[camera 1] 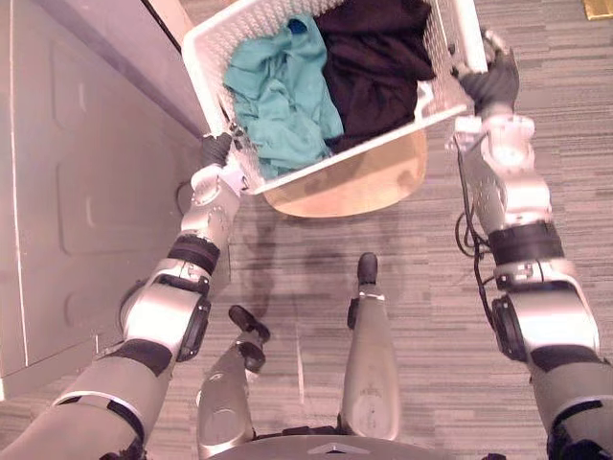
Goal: Pick up the laundry basket with both hands and put the clothes into the washing machine.
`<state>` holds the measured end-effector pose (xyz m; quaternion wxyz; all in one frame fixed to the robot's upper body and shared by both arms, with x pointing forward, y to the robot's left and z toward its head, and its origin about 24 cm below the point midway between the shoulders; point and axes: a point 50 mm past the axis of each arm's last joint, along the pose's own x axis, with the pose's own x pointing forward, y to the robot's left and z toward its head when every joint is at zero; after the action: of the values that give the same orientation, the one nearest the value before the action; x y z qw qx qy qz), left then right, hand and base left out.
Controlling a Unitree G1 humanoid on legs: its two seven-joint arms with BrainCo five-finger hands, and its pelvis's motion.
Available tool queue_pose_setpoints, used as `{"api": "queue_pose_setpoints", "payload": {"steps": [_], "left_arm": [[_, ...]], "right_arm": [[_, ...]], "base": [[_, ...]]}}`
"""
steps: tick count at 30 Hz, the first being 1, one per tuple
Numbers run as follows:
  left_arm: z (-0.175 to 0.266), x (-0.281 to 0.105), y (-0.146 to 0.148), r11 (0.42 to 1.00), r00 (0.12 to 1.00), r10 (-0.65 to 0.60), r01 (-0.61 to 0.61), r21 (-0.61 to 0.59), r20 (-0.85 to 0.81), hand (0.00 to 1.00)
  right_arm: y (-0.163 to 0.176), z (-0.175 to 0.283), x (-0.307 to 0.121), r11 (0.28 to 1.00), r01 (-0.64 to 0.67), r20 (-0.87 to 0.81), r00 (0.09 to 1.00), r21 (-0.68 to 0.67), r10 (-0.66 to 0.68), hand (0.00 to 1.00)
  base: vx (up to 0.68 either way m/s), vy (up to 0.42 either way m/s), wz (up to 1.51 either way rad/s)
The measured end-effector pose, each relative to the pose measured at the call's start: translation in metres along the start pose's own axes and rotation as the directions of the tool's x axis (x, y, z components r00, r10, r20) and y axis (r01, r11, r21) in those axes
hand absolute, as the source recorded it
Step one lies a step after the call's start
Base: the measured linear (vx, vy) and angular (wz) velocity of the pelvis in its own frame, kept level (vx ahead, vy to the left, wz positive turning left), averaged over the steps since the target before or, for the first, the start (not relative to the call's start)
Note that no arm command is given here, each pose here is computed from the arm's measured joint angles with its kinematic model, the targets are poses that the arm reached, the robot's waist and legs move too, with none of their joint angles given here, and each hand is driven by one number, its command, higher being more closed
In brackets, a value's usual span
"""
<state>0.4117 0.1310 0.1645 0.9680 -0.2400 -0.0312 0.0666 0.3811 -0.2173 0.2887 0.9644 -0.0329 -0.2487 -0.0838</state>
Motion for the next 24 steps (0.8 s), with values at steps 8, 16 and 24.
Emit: {"api": "queue_pose_setpoints", "payload": {"steps": [8,16,24], "left_arm": [[-0.004,0.003,0.010,0.996,0.998,0.046,-0.042,0.083,-0.052,1.00],[-0.008,0.002,0.011,0.988,0.997,0.048,-0.038,0.151,-0.063,1.00],[-0.010,0.002,0.011,0.974,0.997,0.045,-0.030,0.225,-0.063,1.00]], "right_arm": [[0.004,-0.031,0.003,0.998,0.012,-0.155,0.988,-0.055,-0.020,1.00],[0.001,-0.045,0.001,0.998,0.031,-0.220,0.975,-0.054,-0.042,1.00],[-0.004,-0.061,-0.002,0.995,0.097,-0.293,0.952,0.011,-0.090,1.00]], "base": [[0.08,-0.006,0.02],[0.10,-0.014,-0.02],[0.09,-0.032,-0.05]]}}
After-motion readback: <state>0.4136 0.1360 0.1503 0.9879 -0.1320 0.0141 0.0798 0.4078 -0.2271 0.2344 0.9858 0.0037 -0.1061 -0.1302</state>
